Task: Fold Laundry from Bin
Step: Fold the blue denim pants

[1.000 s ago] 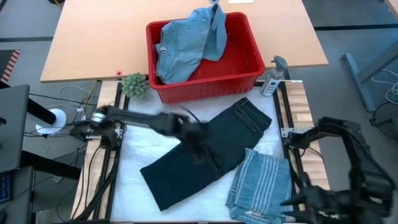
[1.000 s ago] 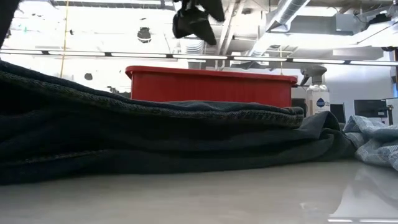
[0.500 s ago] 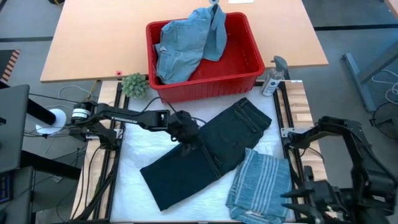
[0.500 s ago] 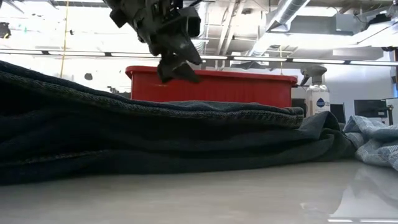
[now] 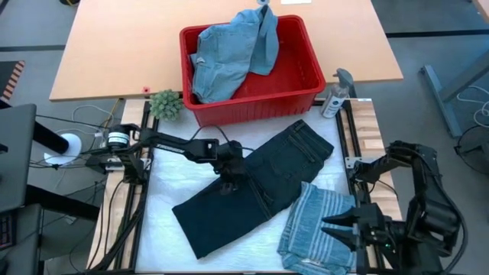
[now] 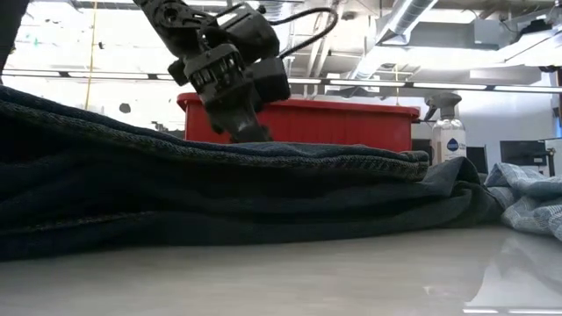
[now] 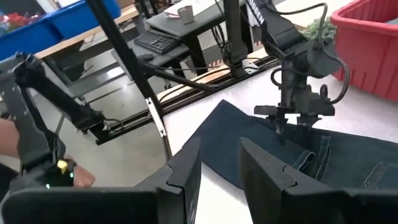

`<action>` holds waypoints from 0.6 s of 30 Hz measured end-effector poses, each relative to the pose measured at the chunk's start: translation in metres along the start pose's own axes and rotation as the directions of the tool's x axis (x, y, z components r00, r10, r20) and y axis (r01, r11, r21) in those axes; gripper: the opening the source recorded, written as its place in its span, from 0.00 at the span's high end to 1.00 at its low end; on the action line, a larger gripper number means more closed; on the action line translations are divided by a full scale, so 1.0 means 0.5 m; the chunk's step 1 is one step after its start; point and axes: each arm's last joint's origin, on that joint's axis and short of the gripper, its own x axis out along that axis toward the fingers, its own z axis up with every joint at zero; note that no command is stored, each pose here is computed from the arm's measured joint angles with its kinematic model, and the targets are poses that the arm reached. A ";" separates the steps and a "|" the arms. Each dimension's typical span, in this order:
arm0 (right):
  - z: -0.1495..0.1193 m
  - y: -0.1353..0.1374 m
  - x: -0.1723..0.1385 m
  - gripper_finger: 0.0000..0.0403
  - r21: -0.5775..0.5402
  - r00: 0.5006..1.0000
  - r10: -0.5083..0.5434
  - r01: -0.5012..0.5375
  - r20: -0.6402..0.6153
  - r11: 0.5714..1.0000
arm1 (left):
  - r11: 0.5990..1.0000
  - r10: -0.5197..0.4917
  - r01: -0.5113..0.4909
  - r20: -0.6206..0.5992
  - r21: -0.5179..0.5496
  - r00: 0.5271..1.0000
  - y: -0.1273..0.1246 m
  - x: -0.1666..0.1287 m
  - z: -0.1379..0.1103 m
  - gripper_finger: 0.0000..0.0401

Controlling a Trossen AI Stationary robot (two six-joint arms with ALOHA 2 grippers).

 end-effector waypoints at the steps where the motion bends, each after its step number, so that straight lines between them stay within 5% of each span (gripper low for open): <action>1: 0.001 0.000 0.003 0.67 0.005 1.000 -0.003 0.003 0.002 1.000 | 1.000 0.000 0.000 -0.001 0.009 1.000 0.002 0.003 -0.001 0.44; 12: 0.013 -0.005 0.025 0.67 0.027 0.999 -0.039 0.038 0.016 0.999 | 0.997 -0.073 0.072 -0.063 -0.020 0.995 0.029 0.045 -0.028 0.45; 18: 0.016 -0.007 0.032 0.67 0.031 0.998 -0.051 0.050 0.020 0.998 | 0.994 -0.092 0.089 -0.054 -0.066 0.994 0.026 0.039 -0.024 0.65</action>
